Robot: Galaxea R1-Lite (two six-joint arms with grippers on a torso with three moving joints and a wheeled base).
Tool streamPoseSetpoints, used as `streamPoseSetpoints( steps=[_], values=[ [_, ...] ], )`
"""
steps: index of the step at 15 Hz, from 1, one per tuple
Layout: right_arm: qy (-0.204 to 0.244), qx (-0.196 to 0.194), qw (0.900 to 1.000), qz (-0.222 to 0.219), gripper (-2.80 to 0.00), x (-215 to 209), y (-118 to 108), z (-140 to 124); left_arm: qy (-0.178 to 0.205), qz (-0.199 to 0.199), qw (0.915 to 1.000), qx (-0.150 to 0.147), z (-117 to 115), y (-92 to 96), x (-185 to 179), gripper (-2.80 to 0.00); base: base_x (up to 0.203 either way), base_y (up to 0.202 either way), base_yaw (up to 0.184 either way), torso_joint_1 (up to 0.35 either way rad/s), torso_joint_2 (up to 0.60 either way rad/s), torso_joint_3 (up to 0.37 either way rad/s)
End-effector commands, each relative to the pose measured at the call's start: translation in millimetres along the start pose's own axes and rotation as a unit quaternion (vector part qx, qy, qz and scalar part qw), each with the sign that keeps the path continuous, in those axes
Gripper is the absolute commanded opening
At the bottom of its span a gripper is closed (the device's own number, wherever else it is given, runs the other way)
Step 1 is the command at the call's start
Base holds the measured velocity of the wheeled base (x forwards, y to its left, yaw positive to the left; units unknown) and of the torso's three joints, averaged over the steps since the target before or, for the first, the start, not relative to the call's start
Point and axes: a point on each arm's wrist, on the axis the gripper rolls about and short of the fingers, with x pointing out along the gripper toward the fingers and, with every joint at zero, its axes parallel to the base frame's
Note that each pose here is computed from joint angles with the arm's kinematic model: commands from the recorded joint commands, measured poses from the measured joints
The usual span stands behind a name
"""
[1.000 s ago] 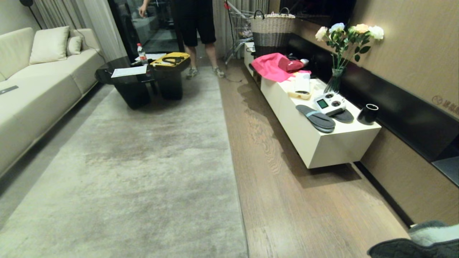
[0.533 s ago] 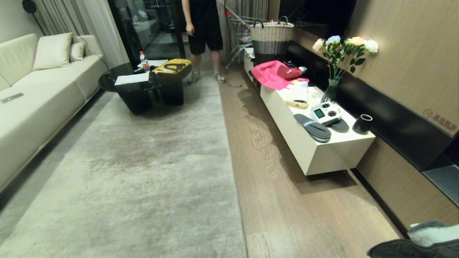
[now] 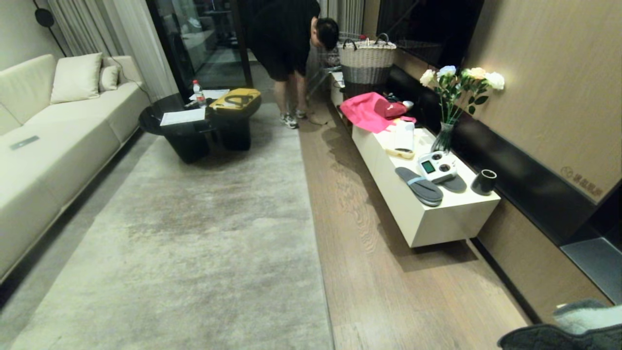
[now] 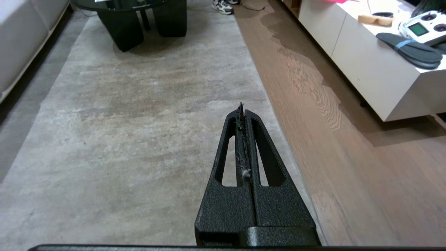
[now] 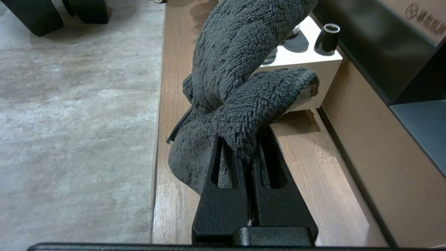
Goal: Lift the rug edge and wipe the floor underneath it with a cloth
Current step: Put down the rag
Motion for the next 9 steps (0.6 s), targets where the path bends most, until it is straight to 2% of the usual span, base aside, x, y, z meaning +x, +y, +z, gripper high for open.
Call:
streamPoseSetpoints(
  steps=[1,4,9],
  values=[
    [0.000,0.001,1.000,0.001,-2.80,0.0,0.0,-0.1,0.000,0.000,1.0000,0.000,0.0,0.0,0.0,-2.80,0.000,0.000,0.000,0.183,-0.54,-0.357],
    [0.000,0.001,1.000,0.000,-2.80,0.0,0.0,0.0,0.000,0.000,1.0000,0.000,0.0,0.0,0.0,-2.80,0.000,0.000,0.000,0.182,-0.53,-0.339],
    [0.000,0.001,1.000,0.001,-2.80,0.0,0.0,-0.1,0.000,0.000,1.0000,0.001,0.0,0.0,0.0,-2.80,0.000,0.000,0.000,0.042,-0.10,-0.073]
  ],
)
